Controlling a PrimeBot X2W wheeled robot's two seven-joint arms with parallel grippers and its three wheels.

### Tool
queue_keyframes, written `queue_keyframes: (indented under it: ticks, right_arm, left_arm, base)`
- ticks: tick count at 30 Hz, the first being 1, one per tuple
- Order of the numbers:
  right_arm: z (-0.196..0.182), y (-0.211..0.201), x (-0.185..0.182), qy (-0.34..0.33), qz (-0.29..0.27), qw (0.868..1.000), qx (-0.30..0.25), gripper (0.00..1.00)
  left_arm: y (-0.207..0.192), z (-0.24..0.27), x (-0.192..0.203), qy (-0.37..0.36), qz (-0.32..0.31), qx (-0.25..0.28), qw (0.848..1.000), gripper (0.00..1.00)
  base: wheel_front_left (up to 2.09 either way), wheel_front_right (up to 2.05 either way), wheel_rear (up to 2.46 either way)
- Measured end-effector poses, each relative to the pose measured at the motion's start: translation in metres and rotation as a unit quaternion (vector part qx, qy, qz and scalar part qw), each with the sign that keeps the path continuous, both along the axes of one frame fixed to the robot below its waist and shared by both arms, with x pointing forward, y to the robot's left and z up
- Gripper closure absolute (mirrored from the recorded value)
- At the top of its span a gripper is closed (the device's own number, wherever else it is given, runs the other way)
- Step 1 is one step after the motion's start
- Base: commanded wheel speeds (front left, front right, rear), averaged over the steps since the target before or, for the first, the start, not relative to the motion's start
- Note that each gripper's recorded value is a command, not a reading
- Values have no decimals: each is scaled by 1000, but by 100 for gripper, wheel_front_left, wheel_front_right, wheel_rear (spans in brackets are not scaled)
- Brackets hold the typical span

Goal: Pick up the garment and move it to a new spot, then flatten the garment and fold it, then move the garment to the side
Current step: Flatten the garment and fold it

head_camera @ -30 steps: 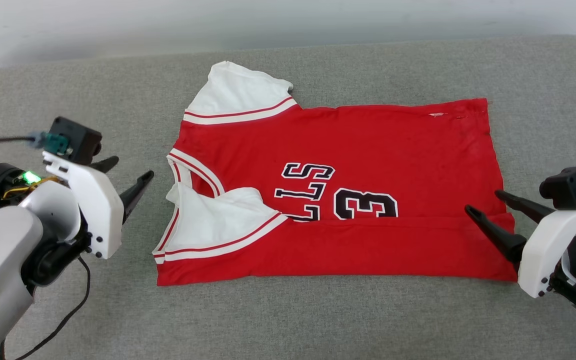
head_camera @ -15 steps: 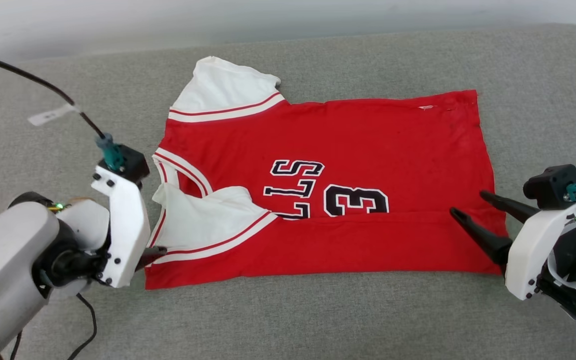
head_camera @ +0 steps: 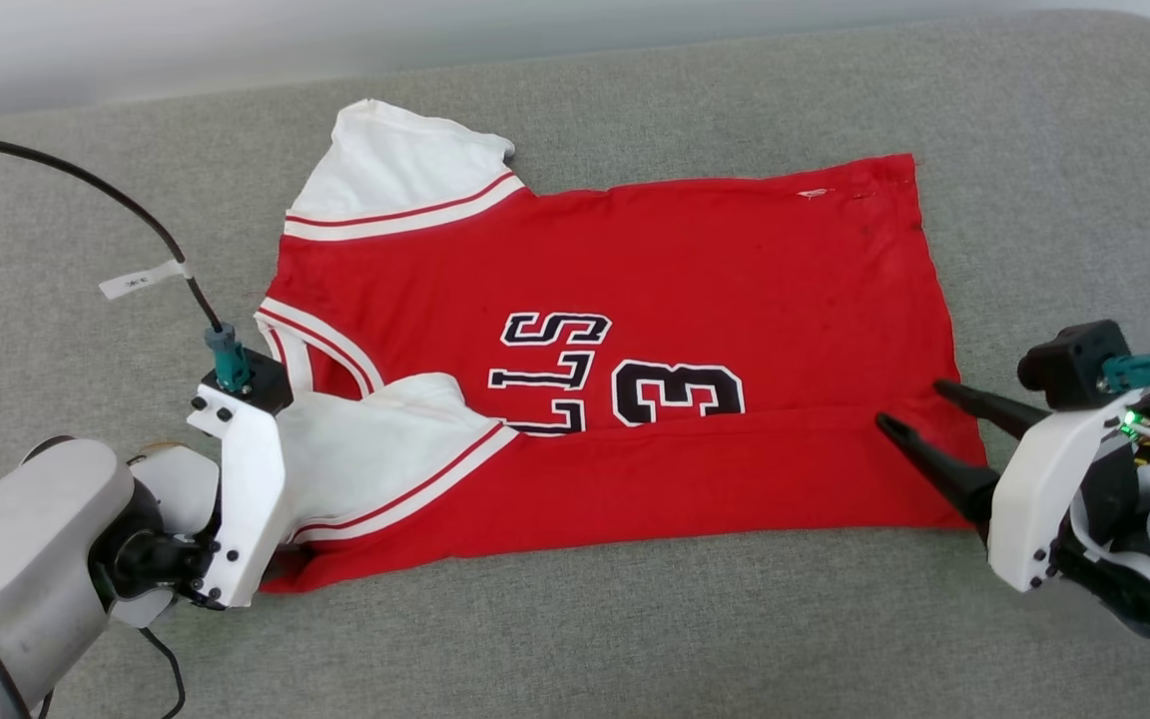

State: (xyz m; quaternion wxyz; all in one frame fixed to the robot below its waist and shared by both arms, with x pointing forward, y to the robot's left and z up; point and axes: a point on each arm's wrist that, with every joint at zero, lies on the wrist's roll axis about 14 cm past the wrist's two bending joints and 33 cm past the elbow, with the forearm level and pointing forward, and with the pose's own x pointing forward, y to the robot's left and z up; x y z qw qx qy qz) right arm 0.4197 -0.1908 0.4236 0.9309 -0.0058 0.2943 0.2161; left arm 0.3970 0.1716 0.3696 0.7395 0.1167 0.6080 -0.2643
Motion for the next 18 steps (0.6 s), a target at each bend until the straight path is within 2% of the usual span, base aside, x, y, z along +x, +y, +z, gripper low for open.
queue_keyframes:
  ticks: [1,2,6,11,14,18]
  right_arm:
    - [3,-1,2,-2,-1,1000,0,0]
    - [6,-1,4,-4,-2,1000,1,0]
    - [25,-8,12,-17,5,1000,-16,0]
    - [51,-26,19,-12,25,996,-80,0]
    - [52,-35,14,31,34,992,-115,0]
    - [37,-52,-5,121,46,977,-169,0]
  left_arm:
    - [0,0,0,-1,-1,-2,1000,88]
    - [-1,1,0,-3,-2,-3,1000,100]
    - [-10,12,3,-26,-5,-21,999,100]
    - [-14,30,5,-57,-18,-31,998,100]
    - [-16,42,8,-78,-23,-42,996,100]
    - [-17,49,6,-88,-33,-46,994,100]
  base:
    - [0,0,0]
    - [0,0,0]
    - [0,0,0]
    - [0,0,0]
    - [0,0,0]
    - [0,0,0]
